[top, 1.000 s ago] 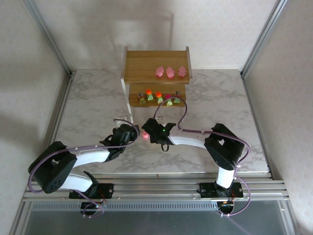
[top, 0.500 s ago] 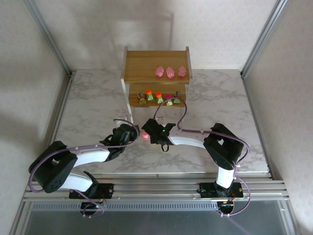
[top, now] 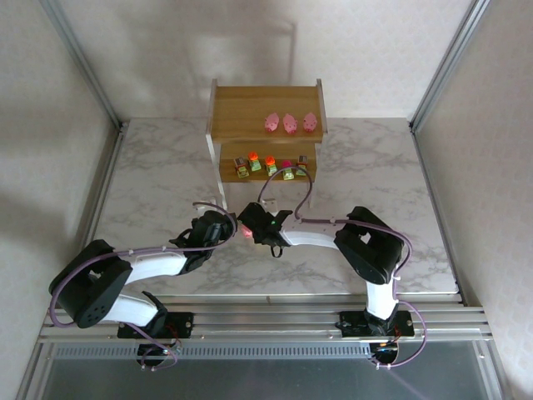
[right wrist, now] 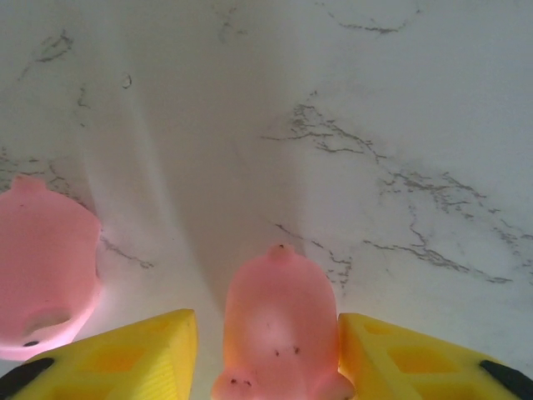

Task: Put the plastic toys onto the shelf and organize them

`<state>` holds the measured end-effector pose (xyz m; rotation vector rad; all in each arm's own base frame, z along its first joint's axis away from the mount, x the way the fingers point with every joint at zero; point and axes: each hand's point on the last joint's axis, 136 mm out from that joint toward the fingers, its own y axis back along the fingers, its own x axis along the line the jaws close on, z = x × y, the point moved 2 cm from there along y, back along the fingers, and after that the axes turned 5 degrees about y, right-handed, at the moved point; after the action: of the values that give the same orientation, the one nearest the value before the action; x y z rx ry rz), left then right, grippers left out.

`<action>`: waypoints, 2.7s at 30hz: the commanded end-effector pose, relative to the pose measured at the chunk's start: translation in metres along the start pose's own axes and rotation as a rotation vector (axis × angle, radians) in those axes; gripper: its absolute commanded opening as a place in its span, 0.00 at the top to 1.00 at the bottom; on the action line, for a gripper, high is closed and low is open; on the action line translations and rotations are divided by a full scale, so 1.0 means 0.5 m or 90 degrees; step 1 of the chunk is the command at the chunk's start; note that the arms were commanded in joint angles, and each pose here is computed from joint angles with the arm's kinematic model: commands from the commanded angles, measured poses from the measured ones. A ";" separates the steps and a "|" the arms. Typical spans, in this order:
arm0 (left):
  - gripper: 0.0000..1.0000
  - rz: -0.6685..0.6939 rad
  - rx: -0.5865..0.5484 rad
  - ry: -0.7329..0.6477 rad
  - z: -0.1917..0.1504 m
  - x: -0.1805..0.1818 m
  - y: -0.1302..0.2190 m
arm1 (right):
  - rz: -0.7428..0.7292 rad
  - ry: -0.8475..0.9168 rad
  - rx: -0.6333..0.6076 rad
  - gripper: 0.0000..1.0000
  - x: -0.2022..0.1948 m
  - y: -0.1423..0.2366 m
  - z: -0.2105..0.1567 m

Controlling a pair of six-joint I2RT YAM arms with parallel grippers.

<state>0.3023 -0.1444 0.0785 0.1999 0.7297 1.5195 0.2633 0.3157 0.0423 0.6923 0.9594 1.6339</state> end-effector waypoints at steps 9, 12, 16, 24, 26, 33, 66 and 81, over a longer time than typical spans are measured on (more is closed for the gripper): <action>0.25 -0.001 0.004 0.016 0.004 0.000 -0.007 | -0.031 -0.011 -0.010 0.65 -0.018 -0.011 0.017; 0.25 0.000 0.001 0.016 0.007 0.001 -0.005 | -0.035 -0.009 -0.008 0.70 -0.020 -0.011 0.015; 0.25 0.001 -0.001 0.019 0.009 0.003 -0.005 | -0.035 -0.008 -0.010 0.76 -0.021 -0.003 0.019; 0.25 0.002 -0.002 0.020 0.010 0.004 -0.005 | -0.029 0.002 -0.042 0.82 -0.017 0.054 0.044; 0.25 0.002 -0.004 0.020 0.012 0.004 -0.004 | -0.029 0.009 -0.051 0.82 -0.014 0.075 0.051; 0.25 0.000 -0.003 0.020 0.011 0.002 -0.004 | -0.017 0.028 -0.095 0.84 0.000 0.173 0.087; 0.25 -0.007 -0.004 0.024 0.017 -0.002 0.000 | 0.069 0.117 -0.376 0.86 0.045 0.659 0.368; 0.25 -0.017 -0.005 0.028 0.020 -0.007 0.005 | 0.022 0.089 -0.392 0.86 0.034 0.636 0.508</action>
<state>0.3033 -0.1439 0.0793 0.1941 0.7424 1.5086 0.2966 0.3718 0.4556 0.1779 0.4205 1.9387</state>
